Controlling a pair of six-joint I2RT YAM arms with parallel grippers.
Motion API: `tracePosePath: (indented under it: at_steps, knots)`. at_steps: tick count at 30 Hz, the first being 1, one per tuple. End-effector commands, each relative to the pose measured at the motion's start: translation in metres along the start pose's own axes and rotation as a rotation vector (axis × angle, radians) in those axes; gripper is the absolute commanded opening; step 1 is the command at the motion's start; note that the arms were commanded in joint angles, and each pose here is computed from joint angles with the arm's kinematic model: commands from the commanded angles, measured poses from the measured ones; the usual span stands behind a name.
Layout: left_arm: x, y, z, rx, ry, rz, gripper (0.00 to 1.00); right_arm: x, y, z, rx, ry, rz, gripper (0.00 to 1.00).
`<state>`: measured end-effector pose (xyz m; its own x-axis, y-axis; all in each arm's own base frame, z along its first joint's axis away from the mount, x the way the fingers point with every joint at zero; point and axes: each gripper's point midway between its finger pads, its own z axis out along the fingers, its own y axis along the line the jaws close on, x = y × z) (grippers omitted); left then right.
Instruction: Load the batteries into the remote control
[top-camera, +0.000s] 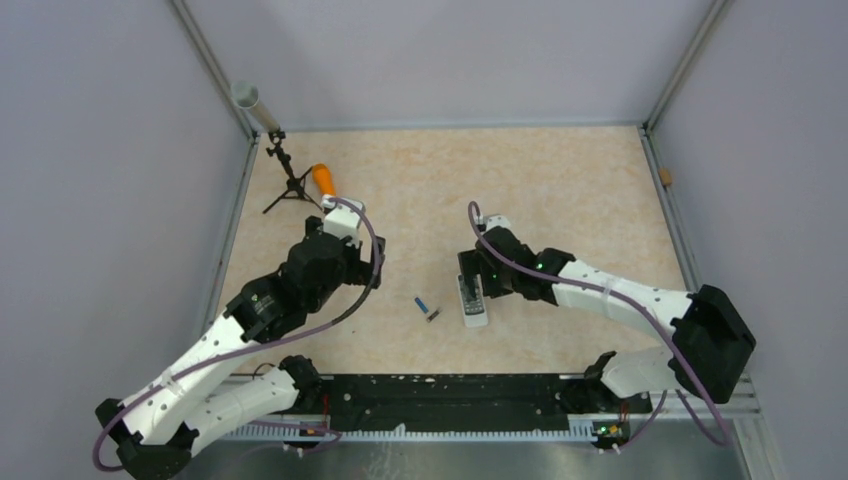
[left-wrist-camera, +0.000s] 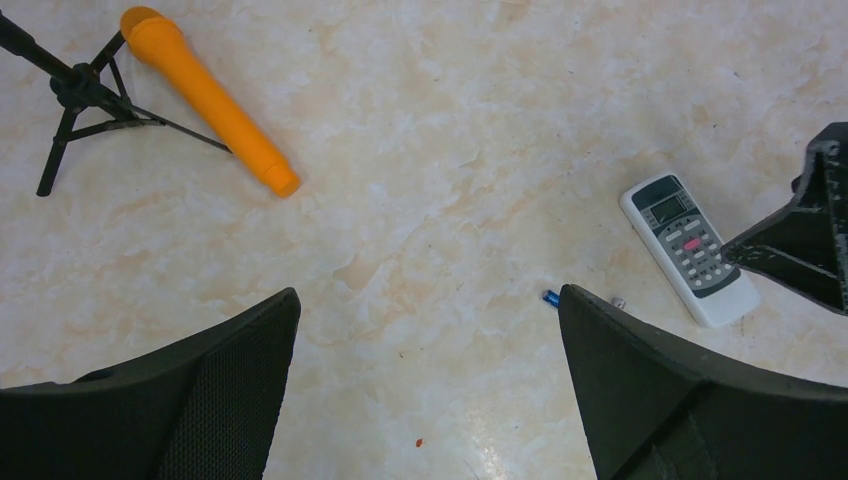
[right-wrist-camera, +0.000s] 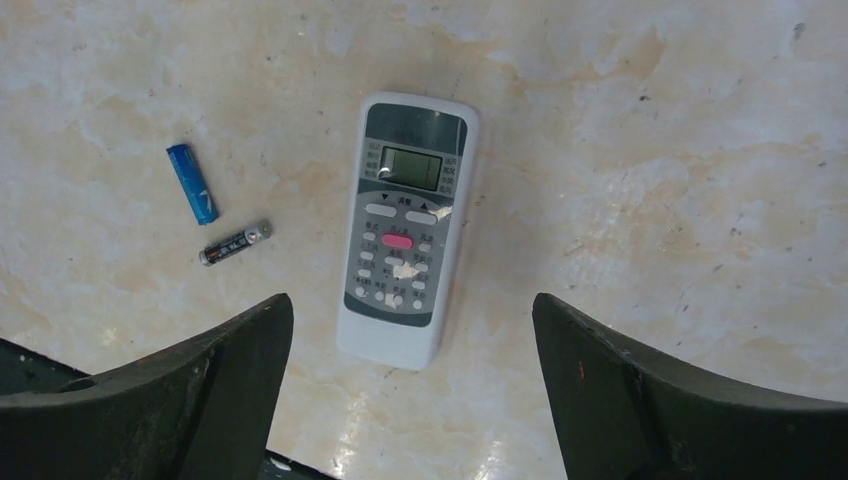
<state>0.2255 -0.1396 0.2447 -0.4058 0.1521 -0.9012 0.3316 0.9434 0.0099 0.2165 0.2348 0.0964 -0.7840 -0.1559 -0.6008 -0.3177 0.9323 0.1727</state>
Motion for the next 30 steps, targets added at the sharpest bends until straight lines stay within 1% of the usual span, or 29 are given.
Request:
tracePosePath:
  at_steps: [1,10,15,20,30]
  knots:
    - [-0.009,0.0,-0.003,0.011,-0.059,-0.019,0.99,0.002,0.015,0.014,-0.027,0.007,0.017,0.88]
    - [-0.008,-0.002,-0.003,0.028,-0.059,-0.011,0.99,0.012,0.022,0.037,-0.003,0.063,0.038,0.84]
    - [-0.007,-0.007,-0.004,0.06,-0.059,-0.013,0.99,0.019,0.027,0.046,0.011,0.086,0.036,0.84]
    - [-0.007,-0.011,-0.004,0.078,-0.053,-0.014,0.99,0.023,0.032,0.05,0.022,0.096,0.034,0.84]
    - [-0.008,-0.011,-0.008,0.09,-0.067,-0.027,0.99,0.031,0.027,0.051,0.131,0.108,0.02,0.83]
